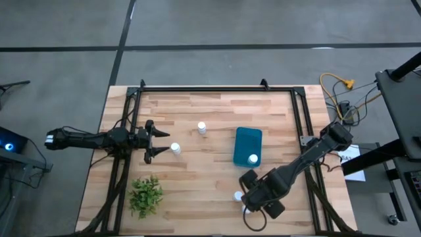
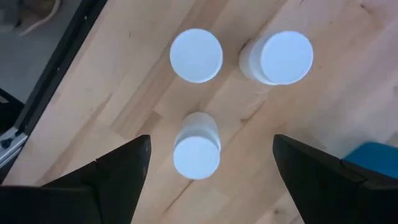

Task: Pick and place pill bottles into a basket
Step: Put the white medicine bottle into the blue bin

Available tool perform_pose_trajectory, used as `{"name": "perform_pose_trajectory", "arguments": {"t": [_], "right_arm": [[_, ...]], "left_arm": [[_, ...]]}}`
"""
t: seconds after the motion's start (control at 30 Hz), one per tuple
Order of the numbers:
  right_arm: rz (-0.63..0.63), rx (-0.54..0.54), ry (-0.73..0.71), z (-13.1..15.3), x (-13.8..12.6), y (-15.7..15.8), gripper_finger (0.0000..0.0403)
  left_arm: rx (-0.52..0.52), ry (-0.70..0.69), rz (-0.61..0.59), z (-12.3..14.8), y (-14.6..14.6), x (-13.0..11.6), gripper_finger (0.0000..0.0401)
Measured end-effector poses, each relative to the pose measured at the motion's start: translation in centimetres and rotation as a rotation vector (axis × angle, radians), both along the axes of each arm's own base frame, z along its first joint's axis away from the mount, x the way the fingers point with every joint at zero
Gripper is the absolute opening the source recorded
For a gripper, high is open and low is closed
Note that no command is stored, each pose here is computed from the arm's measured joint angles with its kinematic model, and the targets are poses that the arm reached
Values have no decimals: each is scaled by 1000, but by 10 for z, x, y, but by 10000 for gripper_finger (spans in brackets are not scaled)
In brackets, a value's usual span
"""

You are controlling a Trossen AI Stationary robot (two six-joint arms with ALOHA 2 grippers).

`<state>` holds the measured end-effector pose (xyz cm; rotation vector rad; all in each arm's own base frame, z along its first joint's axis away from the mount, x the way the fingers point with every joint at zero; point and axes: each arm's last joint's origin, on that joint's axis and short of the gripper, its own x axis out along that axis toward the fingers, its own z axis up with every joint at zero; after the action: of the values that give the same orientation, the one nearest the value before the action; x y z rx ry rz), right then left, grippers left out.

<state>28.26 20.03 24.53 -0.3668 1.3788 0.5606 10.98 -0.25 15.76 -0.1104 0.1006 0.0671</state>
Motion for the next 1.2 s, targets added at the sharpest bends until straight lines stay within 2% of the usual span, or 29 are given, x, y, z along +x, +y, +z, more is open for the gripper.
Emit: {"name": "perform_pose_trajectory", "arguments": {"t": [0.43,0.7,1.1,1.2], "right_arm": [[-11,-16,-3,-32,-5,1,327],[-7,-52,44,-51,-15,-3,327],[3,-40,31,-58,-16,-3,325],[5,-40,31,-58,-16,-2,308]], "left_arm": [[0,0,0,0,0,0,274],[0,0,-1,0,0,0,274],[0,1,-1,0,0,0,274],[0,2,0,0,0,0,274]]}}
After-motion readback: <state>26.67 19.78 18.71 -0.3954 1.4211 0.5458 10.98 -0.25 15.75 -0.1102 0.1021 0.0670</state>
